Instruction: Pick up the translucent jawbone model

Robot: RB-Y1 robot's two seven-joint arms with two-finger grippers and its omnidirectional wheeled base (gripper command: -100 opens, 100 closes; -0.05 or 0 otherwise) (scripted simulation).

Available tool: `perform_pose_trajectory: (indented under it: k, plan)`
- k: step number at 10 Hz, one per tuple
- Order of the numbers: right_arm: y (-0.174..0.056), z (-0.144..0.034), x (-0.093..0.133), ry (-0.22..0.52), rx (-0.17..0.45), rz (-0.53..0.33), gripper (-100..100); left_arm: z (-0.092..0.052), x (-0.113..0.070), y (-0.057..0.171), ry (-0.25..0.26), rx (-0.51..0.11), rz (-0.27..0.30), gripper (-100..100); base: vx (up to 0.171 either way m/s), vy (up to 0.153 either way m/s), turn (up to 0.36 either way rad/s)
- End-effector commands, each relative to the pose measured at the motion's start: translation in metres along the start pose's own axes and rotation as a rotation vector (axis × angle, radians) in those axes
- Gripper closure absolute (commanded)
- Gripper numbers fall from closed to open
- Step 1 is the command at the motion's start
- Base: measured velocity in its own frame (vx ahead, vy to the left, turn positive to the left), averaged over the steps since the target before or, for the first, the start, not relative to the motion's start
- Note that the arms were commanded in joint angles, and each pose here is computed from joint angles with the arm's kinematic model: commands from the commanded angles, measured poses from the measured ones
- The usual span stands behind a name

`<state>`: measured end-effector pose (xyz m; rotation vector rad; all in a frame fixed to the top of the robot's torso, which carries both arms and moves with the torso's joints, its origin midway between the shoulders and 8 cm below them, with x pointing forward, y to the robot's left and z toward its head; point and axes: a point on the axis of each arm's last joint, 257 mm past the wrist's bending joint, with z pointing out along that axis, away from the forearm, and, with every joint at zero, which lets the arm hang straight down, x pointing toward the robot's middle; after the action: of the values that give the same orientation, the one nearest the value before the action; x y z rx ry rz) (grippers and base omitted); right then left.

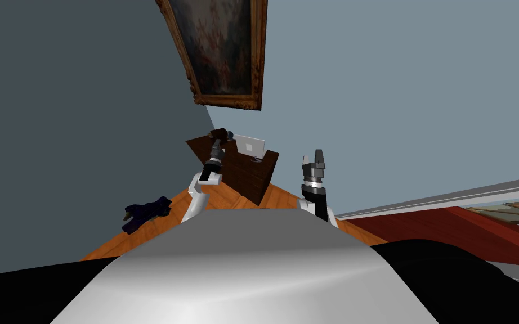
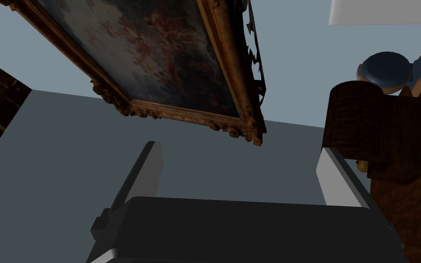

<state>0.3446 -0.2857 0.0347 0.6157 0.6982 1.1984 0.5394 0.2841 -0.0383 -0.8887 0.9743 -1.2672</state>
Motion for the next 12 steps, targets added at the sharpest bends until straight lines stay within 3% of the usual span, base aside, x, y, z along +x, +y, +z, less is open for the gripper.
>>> perform_pose_trajectory:
  k: [1,5,7,11,12]
  plan:
    - [0.0,0.0,0.0,0.0,0.0,0.0,0,0.013,-0.003,0.015,-0.012,-0.05,-0.014,-100,-0.028,0.017,0.026]
    - [0.0,0.0,0.0,0.0,0.0,0.0,0,0.042,-0.003,0.047,-0.029,-0.157,-0.051,-100,-0.025,0.024,0.012]
    - [0.0,0.0,0.0,0.0,0.0,0.0,0,0.046,-0.002,0.053,-0.029,-0.182,-0.054,-100,-0.012,0.014,0.001]
    - [0.0,0.0,0.0,0.0,0.0,0.0,0,0.07,0.006,0.079,-0.037,-0.292,-0.098,-100,-0.016,0.016,0.005]
    - [0.0,0.0,0.0,0.0,0.0,0.0,0,0.069,0.005,0.084,-0.038,-0.302,-0.098,-100,-0.003,0.01,-0.003]
